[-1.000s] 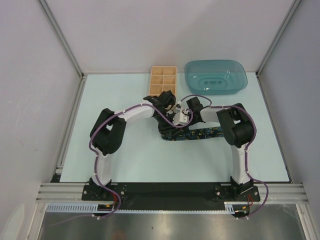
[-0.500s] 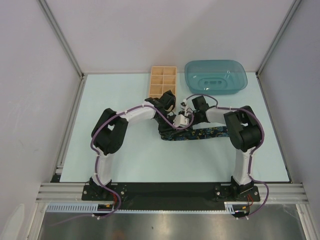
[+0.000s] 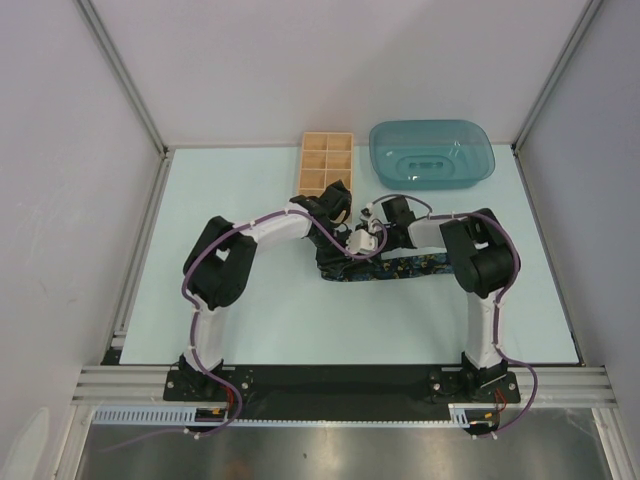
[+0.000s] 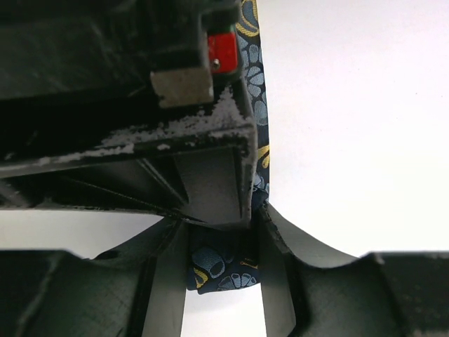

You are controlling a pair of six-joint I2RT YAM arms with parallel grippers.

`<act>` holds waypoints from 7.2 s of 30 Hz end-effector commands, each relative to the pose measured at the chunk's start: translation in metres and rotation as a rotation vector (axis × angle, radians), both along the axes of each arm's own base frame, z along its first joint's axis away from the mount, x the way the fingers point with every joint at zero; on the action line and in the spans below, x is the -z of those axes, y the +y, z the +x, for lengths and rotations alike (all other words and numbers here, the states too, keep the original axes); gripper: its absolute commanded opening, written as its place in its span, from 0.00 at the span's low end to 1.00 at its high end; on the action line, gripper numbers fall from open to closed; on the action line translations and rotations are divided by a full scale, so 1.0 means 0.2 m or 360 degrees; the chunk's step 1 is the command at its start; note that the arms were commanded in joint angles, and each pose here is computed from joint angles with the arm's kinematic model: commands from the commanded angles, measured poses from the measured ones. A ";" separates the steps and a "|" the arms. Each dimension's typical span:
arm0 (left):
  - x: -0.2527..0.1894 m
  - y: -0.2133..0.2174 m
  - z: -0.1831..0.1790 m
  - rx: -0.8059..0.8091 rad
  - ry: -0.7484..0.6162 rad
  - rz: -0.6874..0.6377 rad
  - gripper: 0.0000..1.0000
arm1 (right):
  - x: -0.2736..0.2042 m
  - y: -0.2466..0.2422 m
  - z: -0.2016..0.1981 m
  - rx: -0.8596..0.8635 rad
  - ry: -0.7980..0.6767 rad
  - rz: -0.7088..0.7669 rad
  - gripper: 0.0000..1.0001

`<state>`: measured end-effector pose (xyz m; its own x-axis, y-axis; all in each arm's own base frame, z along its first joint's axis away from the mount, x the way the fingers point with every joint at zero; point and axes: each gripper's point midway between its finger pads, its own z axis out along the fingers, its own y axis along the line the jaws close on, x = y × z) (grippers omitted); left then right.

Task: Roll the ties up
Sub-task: Roll the tie at the center of the board.

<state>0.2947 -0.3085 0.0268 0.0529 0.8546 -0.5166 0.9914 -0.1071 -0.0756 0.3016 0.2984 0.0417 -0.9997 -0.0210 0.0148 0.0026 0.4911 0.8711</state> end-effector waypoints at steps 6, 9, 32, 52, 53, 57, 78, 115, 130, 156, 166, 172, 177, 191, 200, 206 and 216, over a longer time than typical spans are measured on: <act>0.09 0.05 -0.05 0.0041 0.0058 0.0101 0.44 | 0.07 0.02 0.07 0.0045 -0.0074 -0.0017 0.04; 0.09 0.05 -0.04 0.0038 0.0056 0.0100 0.48 | 0.11 -0.03 0.04 0.0039 -0.0056 -0.0093 0.00; -0.19 0.02 0.09 -0.0105 -0.0044 -0.0302 0.92 | 0.30 -0.29 0.04 0.0049 -0.0102 -0.0533 0.00; -0.15 -0.23 0.00 0.0027 0.0054 -0.0347 0.50 | 0.31 -0.23 0.00 -0.0035 -0.0095 -0.0519 0.00; -0.17 -0.24 0.01 0.0021 0.0049 -0.0372 0.49 | 0.31 -0.21 0.00 -0.0032 -0.0087 -0.0491 0.00; -0.12 -0.27 0.00 -0.0004 0.0056 -0.0334 0.47 | 0.26 -0.14 -0.01 -0.0028 -0.0082 -0.0364 0.00; 0.23 -0.15 -0.10 -0.0026 0.0151 0.0238 0.38 | 0.06 -0.24 -0.09 0.0002 -0.0121 -0.0129 0.19; 0.26 -0.05 -0.12 0.0037 0.0130 0.0375 0.41 | 0.05 -0.19 0.05 0.0279 -0.0113 0.0104 0.26; -0.19 -0.17 0.06 -0.0224 0.0165 -0.0254 0.81 | 0.19 -0.36 0.07 0.0254 -0.0162 -0.0149 0.00; -0.18 -0.31 0.01 -0.0205 0.0012 -0.0800 0.97 | 0.31 -0.53 0.06 0.0204 -0.0141 -0.0493 0.00; -0.07 -0.36 0.03 -0.0232 0.0028 -0.0715 0.82 | 0.34 -0.51 0.05 0.0193 -0.0121 -0.0465 0.00; -0.02 -0.35 -0.03 -0.0191 -0.0042 -0.0587 0.60 | 0.33 -0.44 0.00 0.0150 -0.0121 -0.0404 0.00; -0.02 -0.29 -0.06 -0.0249 -0.0023 -0.0438 0.41 | 0.28 -0.33 -0.08 0.0126 -0.0116 -0.0296 0.00; 0.06 0.06 -0.16 -0.0136 0.0025 0.0266 0.29 | 0.08 -0.20 -0.02 0.0180 -0.0135 -0.0048 0.20; 0.12 0.06 -0.15 -0.0151 0.0047 0.0291 0.29 | -0.15 -0.22 -0.06 0.0240 -0.0135 0.0181 0.35; 0.14 0.05 -0.15 -0.0149 0.0057 0.0291 0.29 | -0.16 -0.13 -0.05 0.0231 -0.0117 0.0234 0.41; 0.14 0.03 -0.13 -0.0157 0.0038 0.0254 0.31 | 0.02 -0.10 -0.04 0.0164 -0.0109 0.0071 0.35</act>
